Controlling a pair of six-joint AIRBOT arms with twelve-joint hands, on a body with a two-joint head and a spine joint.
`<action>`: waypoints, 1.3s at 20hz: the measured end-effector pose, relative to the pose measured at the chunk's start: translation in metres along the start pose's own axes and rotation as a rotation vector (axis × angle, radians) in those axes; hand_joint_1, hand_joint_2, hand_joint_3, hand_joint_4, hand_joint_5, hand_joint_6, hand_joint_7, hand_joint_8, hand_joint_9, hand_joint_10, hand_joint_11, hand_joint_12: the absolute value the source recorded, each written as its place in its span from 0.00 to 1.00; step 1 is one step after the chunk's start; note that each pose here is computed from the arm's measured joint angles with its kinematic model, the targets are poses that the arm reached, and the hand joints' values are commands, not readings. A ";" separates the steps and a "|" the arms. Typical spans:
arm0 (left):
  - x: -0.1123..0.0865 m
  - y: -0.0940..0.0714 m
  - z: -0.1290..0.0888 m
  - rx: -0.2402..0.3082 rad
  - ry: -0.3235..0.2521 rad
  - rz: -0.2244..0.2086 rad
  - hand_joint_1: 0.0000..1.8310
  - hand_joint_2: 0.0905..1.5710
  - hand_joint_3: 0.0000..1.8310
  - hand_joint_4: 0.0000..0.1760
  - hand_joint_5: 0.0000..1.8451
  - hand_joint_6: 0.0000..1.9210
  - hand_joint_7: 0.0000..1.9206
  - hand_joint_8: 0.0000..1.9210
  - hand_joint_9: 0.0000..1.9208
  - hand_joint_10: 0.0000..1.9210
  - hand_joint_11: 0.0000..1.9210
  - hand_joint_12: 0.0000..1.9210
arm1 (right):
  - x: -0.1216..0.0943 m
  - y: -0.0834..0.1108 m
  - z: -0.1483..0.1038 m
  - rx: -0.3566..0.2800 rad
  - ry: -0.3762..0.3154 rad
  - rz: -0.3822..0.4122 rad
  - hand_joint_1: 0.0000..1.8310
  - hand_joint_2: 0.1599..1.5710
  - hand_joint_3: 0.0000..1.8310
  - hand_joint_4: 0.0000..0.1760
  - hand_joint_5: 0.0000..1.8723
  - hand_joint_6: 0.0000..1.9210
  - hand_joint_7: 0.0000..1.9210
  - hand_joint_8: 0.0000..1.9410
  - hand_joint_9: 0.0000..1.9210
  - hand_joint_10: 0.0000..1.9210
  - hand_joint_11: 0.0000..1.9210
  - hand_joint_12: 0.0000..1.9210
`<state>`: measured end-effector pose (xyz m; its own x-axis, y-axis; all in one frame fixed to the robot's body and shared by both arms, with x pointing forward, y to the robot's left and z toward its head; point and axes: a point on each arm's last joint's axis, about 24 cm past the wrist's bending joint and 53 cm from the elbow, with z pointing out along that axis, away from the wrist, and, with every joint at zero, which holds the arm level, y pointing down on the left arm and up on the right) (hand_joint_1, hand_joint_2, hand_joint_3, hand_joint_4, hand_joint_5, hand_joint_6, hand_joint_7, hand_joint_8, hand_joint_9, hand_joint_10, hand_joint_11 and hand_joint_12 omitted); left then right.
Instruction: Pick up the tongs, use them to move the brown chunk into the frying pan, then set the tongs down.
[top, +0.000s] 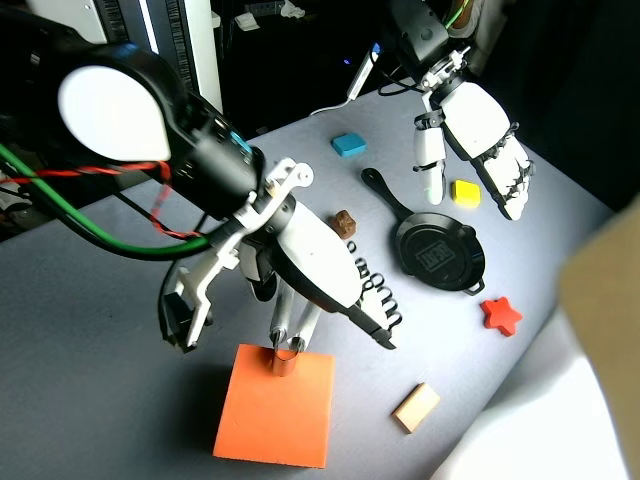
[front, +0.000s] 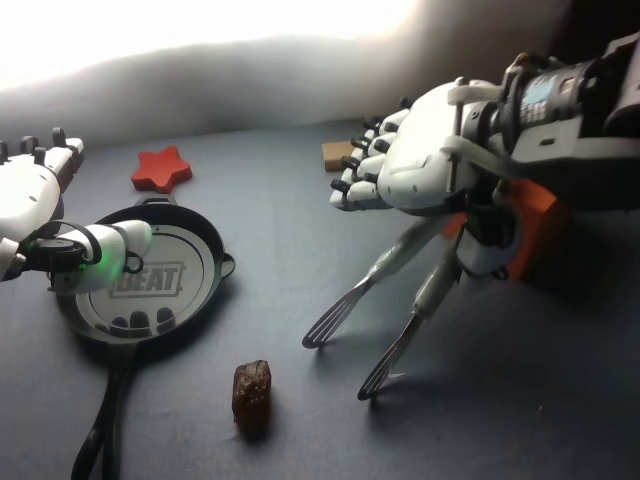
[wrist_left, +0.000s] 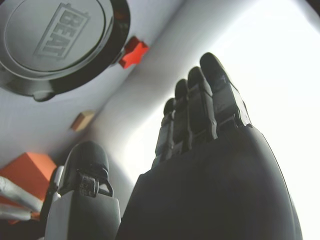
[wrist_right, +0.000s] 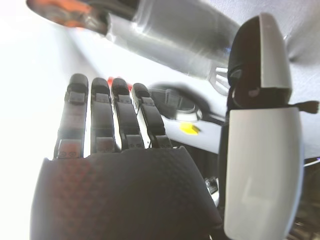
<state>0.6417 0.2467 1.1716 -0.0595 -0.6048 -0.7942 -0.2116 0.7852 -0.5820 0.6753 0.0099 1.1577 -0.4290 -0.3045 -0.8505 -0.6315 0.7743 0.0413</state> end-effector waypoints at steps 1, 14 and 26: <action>0.000 0.000 0.000 0.000 0.000 0.000 0.06 0.81 0.00 0.10 0.02 0.00 0.06 0.00 0.06 0.00 0.00 0.25 | 0.002 -0.002 0.003 0.006 0.007 0.000 0.53 0.51 0.00 0.00 0.00 0.00 0.00 0.00 0.00 0.00 0.00 0.00; 0.002 0.009 0.002 -0.017 0.001 -0.020 0.01 0.80 0.00 0.00 0.00 0.00 0.04 0.00 0.03 0.00 0.00 0.20 | 0.015 -0.003 0.017 0.018 0.023 -0.044 0.53 0.50 0.00 0.00 0.00 0.00 0.00 0.00 0.00 0.00 0.00 0.00; -0.004 0.009 0.003 -0.021 -0.021 -0.020 0.00 0.80 0.00 0.00 0.00 0.00 0.03 0.00 0.03 0.00 0.00 0.14 | 0.029 -0.003 0.023 0.015 0.047 -0.050 0.51 0.49 0.00 0.00 0.00 0.00 0.00 0.00 0.00 0.00 0.00 0.00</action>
<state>0.6431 0.2571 1.1688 -0.0350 -0.6173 -0.7860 -0.2326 0.7699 -0.5943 0.6791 0.0115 1.1206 -0.4273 -0.3679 -0.8259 -0.6430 0.7658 -0.0085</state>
